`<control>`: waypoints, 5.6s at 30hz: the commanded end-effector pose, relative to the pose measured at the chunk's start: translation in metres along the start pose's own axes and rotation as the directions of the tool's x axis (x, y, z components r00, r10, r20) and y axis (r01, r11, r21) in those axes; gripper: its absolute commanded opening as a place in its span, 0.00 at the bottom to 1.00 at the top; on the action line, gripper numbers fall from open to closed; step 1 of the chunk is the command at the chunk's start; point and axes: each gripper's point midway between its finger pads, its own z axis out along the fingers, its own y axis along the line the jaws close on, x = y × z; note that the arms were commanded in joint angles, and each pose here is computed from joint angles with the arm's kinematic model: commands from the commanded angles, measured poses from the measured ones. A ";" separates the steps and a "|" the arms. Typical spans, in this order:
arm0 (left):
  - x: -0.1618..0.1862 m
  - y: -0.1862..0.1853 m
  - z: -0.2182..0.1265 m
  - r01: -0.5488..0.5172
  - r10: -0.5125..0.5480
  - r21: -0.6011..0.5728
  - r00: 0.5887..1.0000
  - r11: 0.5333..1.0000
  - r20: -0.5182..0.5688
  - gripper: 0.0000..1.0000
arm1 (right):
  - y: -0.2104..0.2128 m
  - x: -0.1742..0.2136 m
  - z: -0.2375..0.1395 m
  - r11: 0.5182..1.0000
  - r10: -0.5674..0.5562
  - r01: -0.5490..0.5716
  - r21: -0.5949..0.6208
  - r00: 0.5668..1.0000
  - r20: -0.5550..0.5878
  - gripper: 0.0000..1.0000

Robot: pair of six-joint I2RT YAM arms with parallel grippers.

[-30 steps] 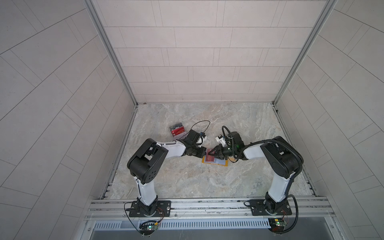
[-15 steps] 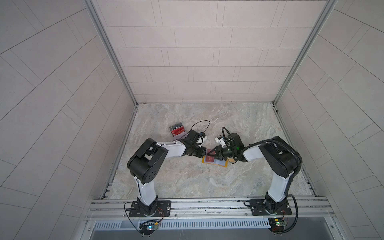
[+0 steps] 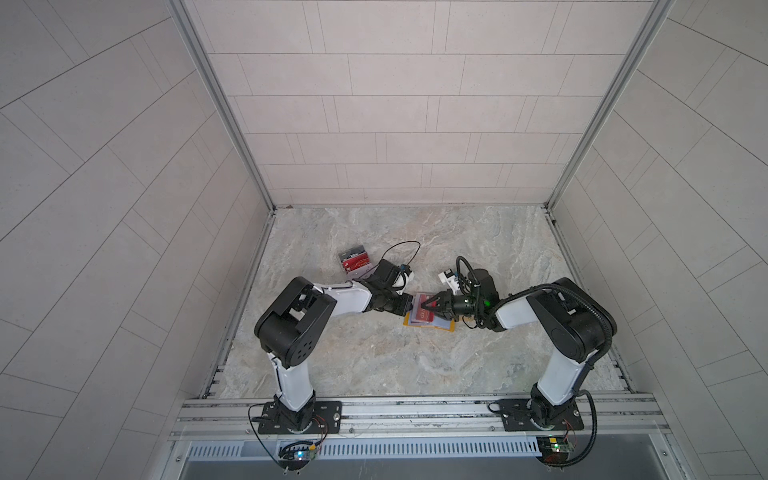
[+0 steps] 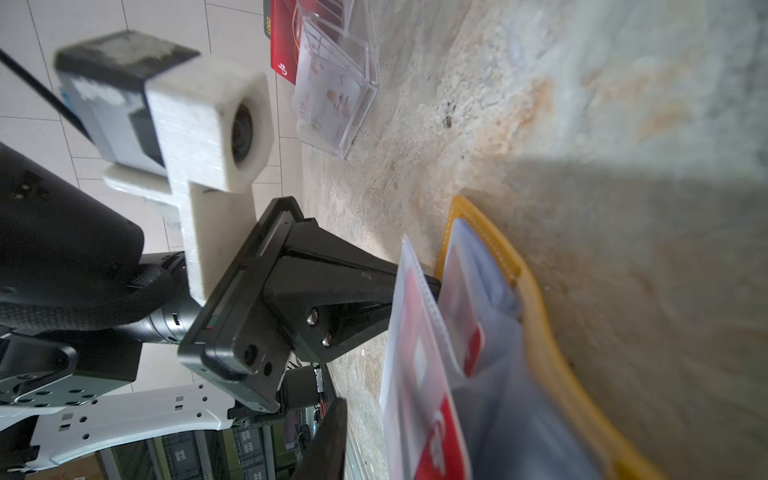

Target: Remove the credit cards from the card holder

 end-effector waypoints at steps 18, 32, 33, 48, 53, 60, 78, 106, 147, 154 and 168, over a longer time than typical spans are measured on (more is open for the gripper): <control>0.055 0.024 0.010 0.032 -0.050 -0.108 0.984 0.994 -0.171 0.04 | 0.006 -0.003 -0.018 0.999 -0.051 0.051 0.014 0.998 0.020 0.19; 0.050 0.021 0.006 0.023 -0.036 -0.098 0.990 0.995 -0.137 0.08 | -0.006 0.009 -0.033 0.982 -0.086 0.092 0.166 0.995 -0.041 0.07; 0.048 0.019 0.004 0.020 -0.032 -0.095 0.991 0.995 -0.128 0.09 | -0.006 0.010 -0.035 0.980 -0.087 0.094 0.174 0.995 -0.045 0.07; 0.014 0.007 -0.043 -0.024 0.030 -0.140 0.999 0.990 0.036 0.39 | 0.003 0.008 -0.070 0.871 -0.249 0.284 0.401 0.959 -0.138 0.05; 0.002 0.006 -0.069 -0.051 0.068 -0.202 0.995 0.978 0.077 0.41 | 0.016 0.004 -0.069 0.865 -0.304 0.342 0.367 0.939 -0.160 0.04; -0.009 -0.035 -0.106 -0.192 0.200 -0.080 0.974 0.978 0.105 0.47 | 0.062 0.013 -0.057 0.889 -0.406 0.434 0.146 0.895 -0.186 0.01; -0.006 -0.125 -0.216 -0.382 0.295 0.410 0.919 0.828 0.261 0.52 | 0.148 0.097 -0.034 0.727 -0.687 0.636 -0.260 0.674 -0.273 0.00; 0.010 -0.147 -0.210 -0.340 0.299 0.593 0.939 0.730 0.171 0.10 | 0.171 0.105 -0.018 0.662 -0.749 0.657 -0.361 0.602 -0.278 0.00; -0.104 -0.148 -0.273 -0.311 -0.253 0.545 0.639 0.778 0.726 0.00 | 0.230 0.010 -0.069 0.727 -0.545 0.670 -0.151 0.696 0.468 0.50; -0.102 -0.150 -0.277 -0.322 -0.266 0.557 0.630 0.766 0.730 0.00 | 0.251 0.008 -0.081 0.702 -0.513 0.682 -0.205 0.683 0.520 0.39; -0.101 -0.151 -0.278 -0.322 -0.284 0.577 0.631 0.751 0.722 0.00 | 0.267 0.005 -0.091 0.680 -0.470 0.679 -0.277 0.694 0.546 0.24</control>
